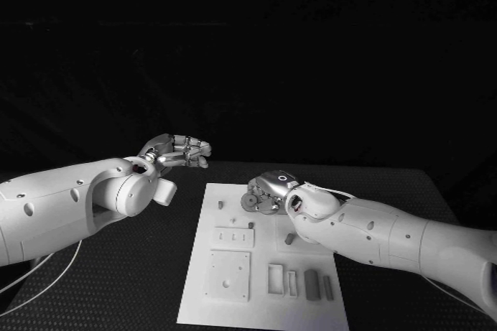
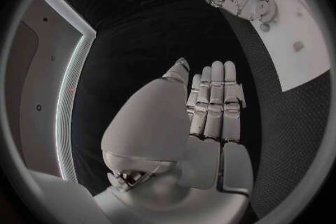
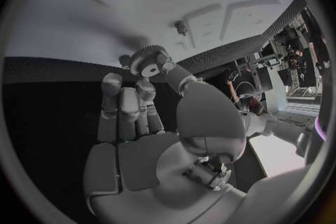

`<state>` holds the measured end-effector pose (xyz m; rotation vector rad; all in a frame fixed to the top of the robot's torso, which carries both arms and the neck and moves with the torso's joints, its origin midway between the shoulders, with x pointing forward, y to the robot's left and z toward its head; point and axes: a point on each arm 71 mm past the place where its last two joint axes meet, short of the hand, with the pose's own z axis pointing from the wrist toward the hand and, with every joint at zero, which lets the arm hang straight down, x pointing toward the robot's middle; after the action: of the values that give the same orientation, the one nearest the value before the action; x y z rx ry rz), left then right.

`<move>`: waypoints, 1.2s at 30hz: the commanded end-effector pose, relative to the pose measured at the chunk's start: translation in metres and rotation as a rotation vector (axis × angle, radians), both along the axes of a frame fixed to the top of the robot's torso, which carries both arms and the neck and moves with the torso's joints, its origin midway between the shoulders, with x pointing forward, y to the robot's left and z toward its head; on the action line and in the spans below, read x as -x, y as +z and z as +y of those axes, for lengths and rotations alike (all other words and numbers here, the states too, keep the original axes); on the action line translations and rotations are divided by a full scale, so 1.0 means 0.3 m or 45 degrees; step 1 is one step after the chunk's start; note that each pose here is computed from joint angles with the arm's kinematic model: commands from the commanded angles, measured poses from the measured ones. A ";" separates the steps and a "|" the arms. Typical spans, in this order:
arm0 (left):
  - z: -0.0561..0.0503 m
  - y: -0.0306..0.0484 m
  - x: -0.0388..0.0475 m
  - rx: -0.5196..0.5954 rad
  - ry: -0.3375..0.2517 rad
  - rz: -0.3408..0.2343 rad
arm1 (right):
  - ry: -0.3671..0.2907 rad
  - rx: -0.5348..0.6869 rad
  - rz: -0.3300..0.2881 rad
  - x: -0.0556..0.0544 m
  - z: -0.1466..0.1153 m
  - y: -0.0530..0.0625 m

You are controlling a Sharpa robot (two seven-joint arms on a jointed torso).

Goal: Assemble the parts on the task board

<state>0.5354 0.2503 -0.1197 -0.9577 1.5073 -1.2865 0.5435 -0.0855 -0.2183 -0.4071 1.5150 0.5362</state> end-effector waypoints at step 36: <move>-0.022 0.009 -0.004 0.003 -0.019 -0.021 | -0.022 0.116 -0.029 -0.022 0.054 -0.022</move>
<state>0.5363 0.2455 -0.1195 -0.9524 1.5112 -1.2928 0.5500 -0.0693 -0.2232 -0.4480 1.5120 0.4714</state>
